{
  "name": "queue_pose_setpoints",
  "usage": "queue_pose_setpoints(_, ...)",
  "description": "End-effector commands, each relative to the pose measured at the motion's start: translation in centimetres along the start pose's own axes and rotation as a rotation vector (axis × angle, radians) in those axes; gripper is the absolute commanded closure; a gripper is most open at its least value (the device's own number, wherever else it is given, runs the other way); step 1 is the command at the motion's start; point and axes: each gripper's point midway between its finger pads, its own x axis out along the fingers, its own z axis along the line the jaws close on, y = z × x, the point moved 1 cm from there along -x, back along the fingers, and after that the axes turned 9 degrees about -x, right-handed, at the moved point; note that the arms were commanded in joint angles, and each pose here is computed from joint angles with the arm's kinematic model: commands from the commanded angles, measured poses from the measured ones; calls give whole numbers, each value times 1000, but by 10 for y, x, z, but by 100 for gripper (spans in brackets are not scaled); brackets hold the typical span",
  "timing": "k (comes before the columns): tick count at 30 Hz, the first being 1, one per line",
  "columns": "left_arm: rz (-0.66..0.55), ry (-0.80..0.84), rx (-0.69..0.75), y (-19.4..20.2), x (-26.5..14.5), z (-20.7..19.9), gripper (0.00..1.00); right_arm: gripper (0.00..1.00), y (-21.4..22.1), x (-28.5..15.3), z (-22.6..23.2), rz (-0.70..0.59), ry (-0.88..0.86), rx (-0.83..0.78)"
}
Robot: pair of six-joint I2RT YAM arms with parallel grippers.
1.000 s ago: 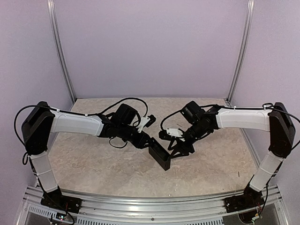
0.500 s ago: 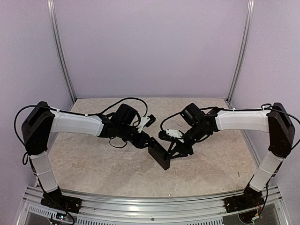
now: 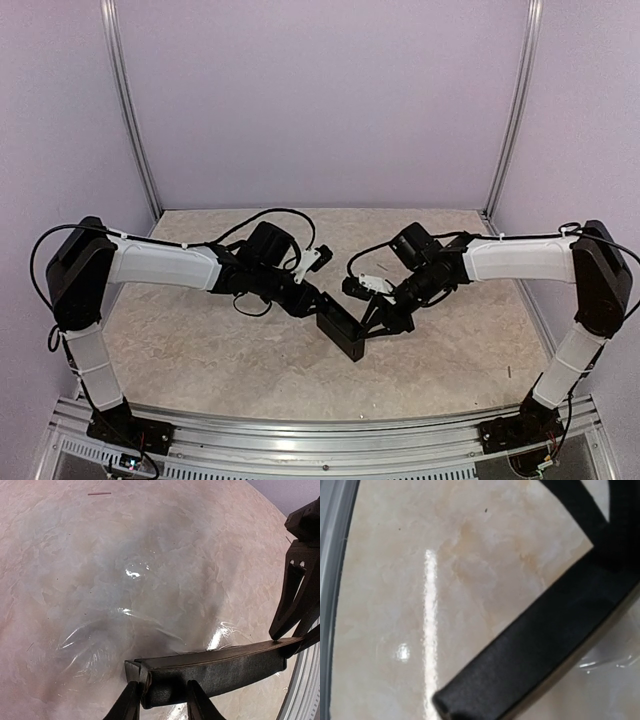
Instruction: Fold the paper box
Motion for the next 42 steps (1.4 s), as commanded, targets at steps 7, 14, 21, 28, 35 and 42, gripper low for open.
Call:
queue_pose_setpoints(7, 61, 21, 0, 11, 6, -14, 68, 71, -10, -13, -7, -42, 56, -70)
queue_pose_setpoints(14, 42, 12, 3, 8, -2, -15, 68, 71, -9, -20, -8, 13, 122, -140)
queue_pose_setpoints(21, -37, 35, 26, -14, -32, -29, 65, 72, -7, -17, -5, 54, 136, -180)
queue_pose_setpoints(28, -65, 34, -1, -27, -53, -23, 64, 72, -5, -14, -3, 72, 141, -198)
queue_pose_setpoints(35, -7, 7, -85, -21, -52, -8, 67, 72, -5, -15, -4, 75, 151, -201)
queue_pose_setpoints(42, 71, -4, -108, 0, -48, -11, 71, 72, -8, -11, -6, 66, 131, -171)
